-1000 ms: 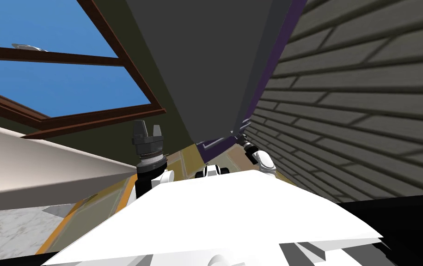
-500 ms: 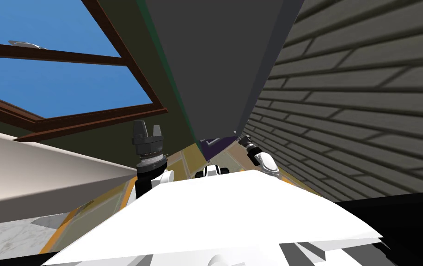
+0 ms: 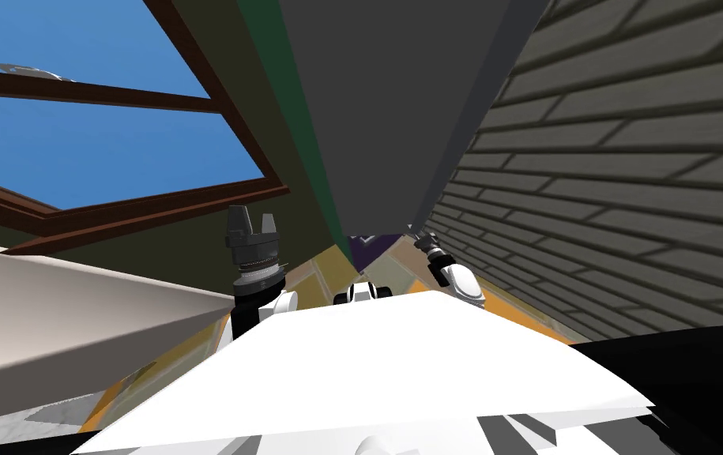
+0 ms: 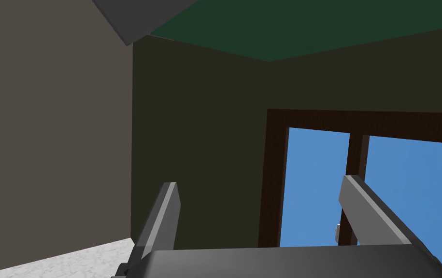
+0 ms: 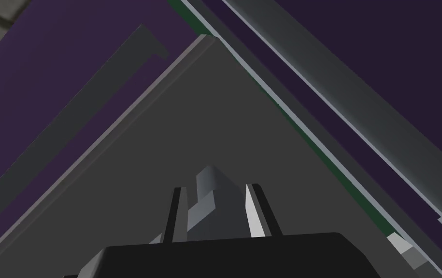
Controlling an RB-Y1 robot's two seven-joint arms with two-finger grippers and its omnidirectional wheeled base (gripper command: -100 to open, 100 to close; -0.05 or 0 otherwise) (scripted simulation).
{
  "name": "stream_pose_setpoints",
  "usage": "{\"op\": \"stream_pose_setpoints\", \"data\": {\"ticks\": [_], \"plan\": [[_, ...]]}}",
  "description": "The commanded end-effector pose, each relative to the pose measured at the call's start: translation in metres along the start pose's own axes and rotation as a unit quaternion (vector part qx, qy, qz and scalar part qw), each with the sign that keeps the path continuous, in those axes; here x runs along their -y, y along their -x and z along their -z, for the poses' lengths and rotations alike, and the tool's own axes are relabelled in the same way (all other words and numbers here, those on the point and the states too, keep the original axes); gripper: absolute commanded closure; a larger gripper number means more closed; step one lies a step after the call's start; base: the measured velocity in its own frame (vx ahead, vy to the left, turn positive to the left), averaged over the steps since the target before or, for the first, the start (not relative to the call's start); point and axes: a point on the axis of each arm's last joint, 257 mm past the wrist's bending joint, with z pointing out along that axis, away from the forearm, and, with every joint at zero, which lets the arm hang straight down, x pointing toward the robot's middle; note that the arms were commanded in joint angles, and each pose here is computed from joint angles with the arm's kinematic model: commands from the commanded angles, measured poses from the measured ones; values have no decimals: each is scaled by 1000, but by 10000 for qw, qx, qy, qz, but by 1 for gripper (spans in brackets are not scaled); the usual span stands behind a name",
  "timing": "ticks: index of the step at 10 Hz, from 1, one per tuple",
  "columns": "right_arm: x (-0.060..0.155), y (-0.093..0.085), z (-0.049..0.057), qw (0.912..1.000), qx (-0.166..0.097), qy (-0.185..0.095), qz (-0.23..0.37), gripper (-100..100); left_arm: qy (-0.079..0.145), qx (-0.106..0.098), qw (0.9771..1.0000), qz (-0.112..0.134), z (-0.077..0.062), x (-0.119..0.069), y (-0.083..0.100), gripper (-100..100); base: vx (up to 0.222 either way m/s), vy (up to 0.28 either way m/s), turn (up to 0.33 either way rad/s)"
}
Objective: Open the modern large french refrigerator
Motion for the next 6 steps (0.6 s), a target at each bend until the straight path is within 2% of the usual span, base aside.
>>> {"op": "stream_pose_setpoints", "data": {"ticks": [1, 2, 3, 6], "plan": [[14, -7, 8, 9997, -147, -215, -11, 100, 0, 0, 10000, 0, 0, 0, 0, 0, -110, 214, -121], [11, -10, 7, 9997, -170, -176, 2, 100, 0, 0, 10000, 0, 0, 0, 0, 0, -62, 95, -68], [20, -25, 19, 9986, -403, -347, -32, 100, 0, -1, 10000, -1, 0, 0, 0, 0, -60, 182, -172], [36, -40, 34, 9959, -658, -610, -57, 100, 0, 0, 10000, 0, 0, 0, 0, 0, -39, 309, -186]]}}
